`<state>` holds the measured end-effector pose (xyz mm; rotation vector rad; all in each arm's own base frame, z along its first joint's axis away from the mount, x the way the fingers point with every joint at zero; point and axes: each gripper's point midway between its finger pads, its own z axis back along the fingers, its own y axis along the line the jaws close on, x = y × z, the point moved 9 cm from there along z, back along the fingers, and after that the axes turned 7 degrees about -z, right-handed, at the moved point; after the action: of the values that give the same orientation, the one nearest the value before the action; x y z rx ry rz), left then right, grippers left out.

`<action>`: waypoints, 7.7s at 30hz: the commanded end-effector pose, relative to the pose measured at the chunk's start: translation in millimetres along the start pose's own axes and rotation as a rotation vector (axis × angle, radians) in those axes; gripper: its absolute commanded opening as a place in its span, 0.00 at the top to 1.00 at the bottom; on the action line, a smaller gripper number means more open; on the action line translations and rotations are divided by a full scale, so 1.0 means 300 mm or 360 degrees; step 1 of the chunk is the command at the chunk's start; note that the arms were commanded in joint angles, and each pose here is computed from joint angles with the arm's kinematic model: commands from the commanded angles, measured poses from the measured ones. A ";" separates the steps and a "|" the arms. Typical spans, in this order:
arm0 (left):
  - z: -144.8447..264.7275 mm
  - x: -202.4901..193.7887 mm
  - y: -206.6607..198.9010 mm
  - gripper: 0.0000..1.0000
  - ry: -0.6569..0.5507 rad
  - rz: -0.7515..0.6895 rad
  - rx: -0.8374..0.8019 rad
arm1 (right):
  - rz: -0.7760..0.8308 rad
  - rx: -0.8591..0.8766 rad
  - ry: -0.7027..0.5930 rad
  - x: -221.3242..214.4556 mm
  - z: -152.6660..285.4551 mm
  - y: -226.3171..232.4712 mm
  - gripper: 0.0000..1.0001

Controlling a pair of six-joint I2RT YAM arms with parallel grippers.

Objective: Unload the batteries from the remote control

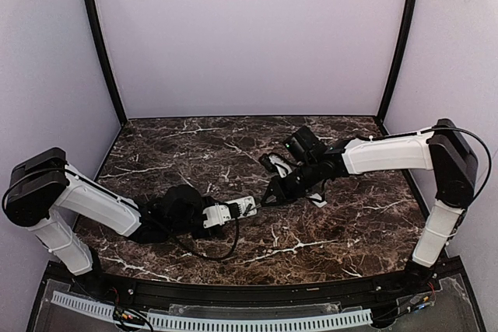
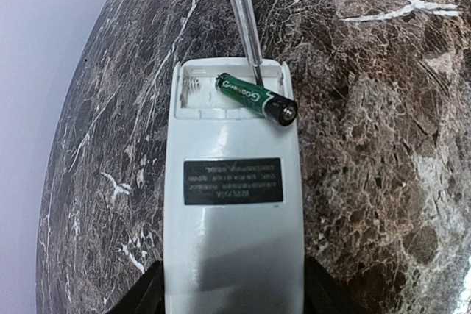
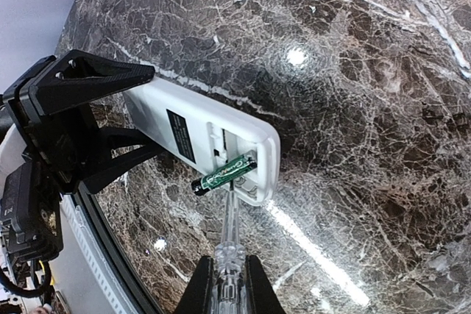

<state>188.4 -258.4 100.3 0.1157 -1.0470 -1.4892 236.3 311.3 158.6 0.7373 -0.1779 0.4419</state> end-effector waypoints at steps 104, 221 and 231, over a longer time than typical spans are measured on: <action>0.135 -0.218 0.066 1.00 0.0942 0.1832 0.0492 | -0.0080 0.0245 -0.0224 0.263 -0.089 -0.138 1.00; 0.345 -0.663 0.450 0.02 0.0419 0.1318 0.1668 | 0.0059 -0.1739 -0.1789 -0.172 0.723 -0.495 0.01; 0.319 -0.716 0.450 0.02 0.0274 0.1444 0.1617 | 0.0213 -0.1619 -0.1857 -0.251 0.707 -0.586 0.01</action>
<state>281.0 -7.7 142.4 0.4847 -1.3099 -0.0749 244.3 28.9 174.3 -0.1955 -1.3250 -0.0853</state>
